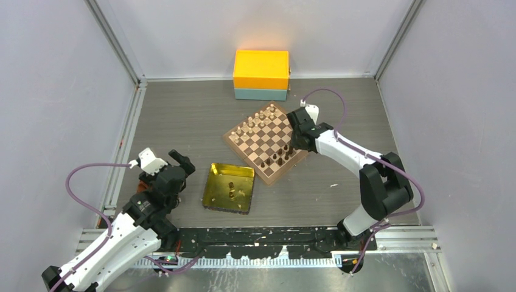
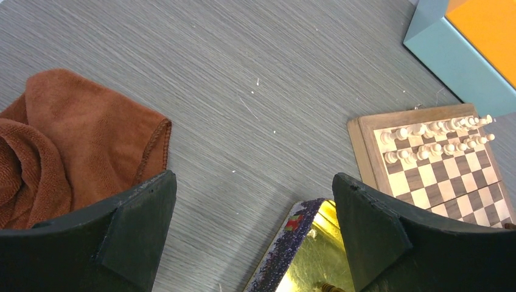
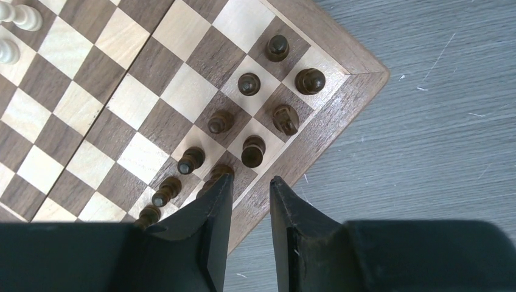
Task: Set up the chess pieces on the board
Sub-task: Pick up the chess piece from the chessboard.
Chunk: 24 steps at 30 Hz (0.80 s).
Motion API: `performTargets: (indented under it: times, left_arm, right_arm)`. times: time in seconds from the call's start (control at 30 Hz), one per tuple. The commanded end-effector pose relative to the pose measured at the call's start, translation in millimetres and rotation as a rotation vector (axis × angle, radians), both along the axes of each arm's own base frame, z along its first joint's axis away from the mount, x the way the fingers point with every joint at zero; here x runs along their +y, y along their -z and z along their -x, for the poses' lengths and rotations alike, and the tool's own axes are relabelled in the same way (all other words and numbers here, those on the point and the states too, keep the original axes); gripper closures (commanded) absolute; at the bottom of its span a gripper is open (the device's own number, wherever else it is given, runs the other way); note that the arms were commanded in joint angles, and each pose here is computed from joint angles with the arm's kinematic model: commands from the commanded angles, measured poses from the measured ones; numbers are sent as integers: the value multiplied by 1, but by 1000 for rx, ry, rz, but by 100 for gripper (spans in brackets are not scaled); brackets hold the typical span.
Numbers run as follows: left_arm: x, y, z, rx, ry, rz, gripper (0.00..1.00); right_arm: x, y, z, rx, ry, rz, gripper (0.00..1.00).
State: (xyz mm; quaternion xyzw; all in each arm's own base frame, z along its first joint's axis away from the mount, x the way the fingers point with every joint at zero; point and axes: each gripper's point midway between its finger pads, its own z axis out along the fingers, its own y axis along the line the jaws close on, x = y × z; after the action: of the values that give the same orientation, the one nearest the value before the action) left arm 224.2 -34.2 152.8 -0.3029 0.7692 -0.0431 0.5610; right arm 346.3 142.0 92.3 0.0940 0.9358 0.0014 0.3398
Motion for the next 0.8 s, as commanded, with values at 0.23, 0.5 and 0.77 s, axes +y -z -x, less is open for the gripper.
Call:
performTargets:
  times: [0.23,0.5,0.77]
  left_arm:
    - [-1,-8,-7,-40,-20,10,0]
    - [-2,-9,-8,-43,-18,2,0]
    - [-2,-8,-10,-40,-20,-2,0]
  right_arm:
    - [4,-2,-22,-34,33,-48,65]
    - [4,4,-26,-31,32,-52,65]
    - [3,7,-28,-26,33,-44,65]
